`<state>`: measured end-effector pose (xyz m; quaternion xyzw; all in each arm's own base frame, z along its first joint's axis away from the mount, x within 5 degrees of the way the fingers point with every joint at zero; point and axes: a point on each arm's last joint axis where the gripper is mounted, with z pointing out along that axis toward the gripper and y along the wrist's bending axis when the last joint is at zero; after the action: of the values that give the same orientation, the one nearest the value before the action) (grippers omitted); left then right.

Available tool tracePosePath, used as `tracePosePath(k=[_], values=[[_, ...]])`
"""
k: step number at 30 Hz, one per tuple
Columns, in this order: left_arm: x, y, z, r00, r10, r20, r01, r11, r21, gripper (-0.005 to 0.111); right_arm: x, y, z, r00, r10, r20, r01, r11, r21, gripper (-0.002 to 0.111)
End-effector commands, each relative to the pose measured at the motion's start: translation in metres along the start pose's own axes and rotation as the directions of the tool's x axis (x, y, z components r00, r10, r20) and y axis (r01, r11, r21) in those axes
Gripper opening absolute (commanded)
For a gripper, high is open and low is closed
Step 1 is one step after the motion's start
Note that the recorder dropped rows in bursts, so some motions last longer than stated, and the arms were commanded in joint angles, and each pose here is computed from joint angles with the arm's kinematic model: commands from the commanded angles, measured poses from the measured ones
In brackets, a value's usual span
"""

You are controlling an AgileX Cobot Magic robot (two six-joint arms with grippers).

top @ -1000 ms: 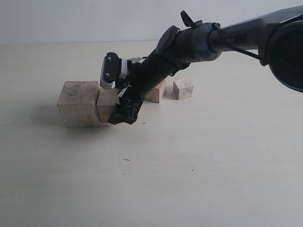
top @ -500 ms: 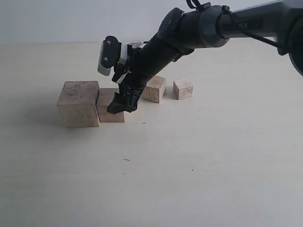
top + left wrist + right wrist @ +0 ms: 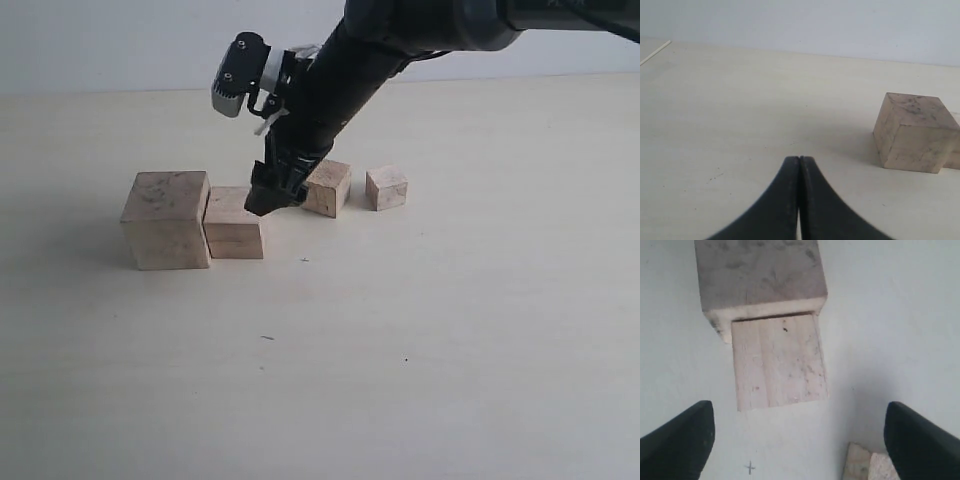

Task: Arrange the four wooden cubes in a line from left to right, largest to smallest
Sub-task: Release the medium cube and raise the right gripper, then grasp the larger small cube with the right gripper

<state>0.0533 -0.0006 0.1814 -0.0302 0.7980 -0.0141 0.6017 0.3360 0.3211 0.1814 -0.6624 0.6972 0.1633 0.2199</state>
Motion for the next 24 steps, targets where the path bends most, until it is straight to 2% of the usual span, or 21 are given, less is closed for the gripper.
tracePosePath(k=[1, 7, 13, 18, 24], values=[[0.000, 0.000, 0.000, 1.000, -0.001, 0.013, 0.001, 1.000, 0.005, 0.000, 0.009, -0.009, -0.010, 0.995, 0.023, -0.092, -0.016, 0.997, 0.077, 0.086], [0.000, 0.000, 0.000, 1.000, -0.001, 0.013, 0.001, 1.000, 0.005, 0.000, 0.026, -0.035, -0.031, 0.986, 0.161, -0.040, -0.153, 0.976, 0.153, 0.086], [0.000, 0.000, 0.000, 1.000, -0.001, 0.013, 0.001, 1.000, 0.005, 0.000, 0.049, -0.061, -0.044, 0.949, 0.309, 0.063, -0.315, 0.938, 0.143, 0.086], [0.000, 0.000, 0.000, 1.000, -0.001, 0.013, 0.001, 1.000, 0.005, 0.000, 0.050, -0.065, -0.040, 0.944, 0.285, 0.168, -0.299, 0.952, 0.067, 0.086], [0.000, 0.000, 0.000, 1.000, -0.001, 0.013, 0.001, 1.000, 0.005, 0.000, 0.064, -0.067, -0.013, 0.946, 0.302, 0.120, -0.308, 0.951, 0.038, 0.086]])
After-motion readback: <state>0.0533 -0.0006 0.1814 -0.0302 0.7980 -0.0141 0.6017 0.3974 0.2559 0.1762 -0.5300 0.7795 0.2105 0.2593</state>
